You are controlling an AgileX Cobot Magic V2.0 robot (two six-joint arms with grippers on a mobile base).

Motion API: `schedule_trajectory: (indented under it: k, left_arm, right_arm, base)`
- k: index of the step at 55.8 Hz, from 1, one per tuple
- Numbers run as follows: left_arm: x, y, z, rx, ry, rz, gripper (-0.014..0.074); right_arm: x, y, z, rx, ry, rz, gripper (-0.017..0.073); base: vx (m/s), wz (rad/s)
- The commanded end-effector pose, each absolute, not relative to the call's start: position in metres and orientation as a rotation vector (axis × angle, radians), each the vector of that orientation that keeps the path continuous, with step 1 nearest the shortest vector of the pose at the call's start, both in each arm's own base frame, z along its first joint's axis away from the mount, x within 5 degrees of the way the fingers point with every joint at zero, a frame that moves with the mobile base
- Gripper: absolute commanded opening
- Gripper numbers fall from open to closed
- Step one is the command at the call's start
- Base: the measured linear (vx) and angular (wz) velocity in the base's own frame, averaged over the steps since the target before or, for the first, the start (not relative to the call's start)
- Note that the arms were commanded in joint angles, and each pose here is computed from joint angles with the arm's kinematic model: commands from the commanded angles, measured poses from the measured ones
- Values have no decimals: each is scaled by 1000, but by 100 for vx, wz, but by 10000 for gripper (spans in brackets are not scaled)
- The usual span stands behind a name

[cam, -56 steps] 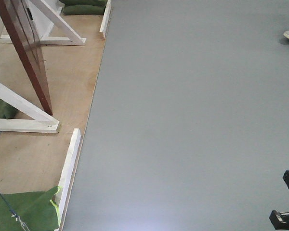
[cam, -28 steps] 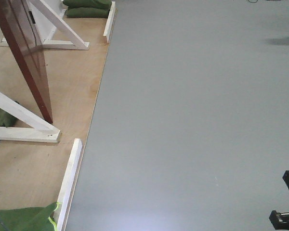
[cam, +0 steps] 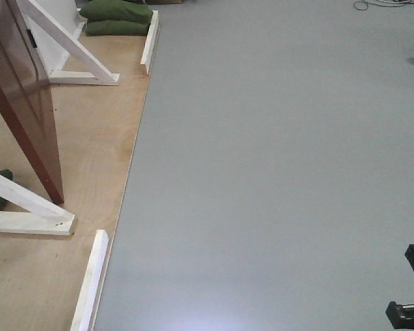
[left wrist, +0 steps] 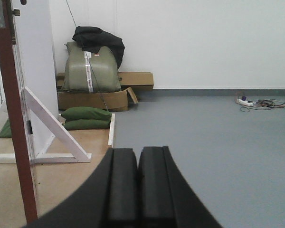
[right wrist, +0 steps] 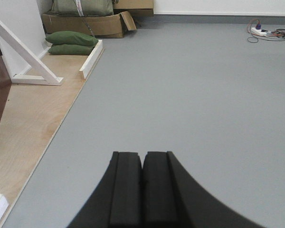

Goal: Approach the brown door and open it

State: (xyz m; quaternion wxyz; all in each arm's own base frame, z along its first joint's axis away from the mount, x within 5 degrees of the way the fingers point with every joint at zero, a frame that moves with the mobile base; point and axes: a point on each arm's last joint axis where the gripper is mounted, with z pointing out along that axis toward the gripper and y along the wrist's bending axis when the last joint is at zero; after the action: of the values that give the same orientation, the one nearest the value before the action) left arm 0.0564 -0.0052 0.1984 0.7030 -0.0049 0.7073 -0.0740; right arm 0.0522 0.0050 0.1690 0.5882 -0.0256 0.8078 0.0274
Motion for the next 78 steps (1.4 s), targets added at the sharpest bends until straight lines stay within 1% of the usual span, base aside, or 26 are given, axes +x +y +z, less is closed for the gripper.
schedule_trajectory:
  k: [1,78]
  left_arm:
    - [54,-6,214,-15,1458,-194,136]
    - [54,-6,214,-15,1465,-193,136]
  right_arm:
    - [54,5,175,-68,1801,50,0]
    - [54,5,175,-68,1804,50,0]
  base:
    - [36,5]
    - [42,2]
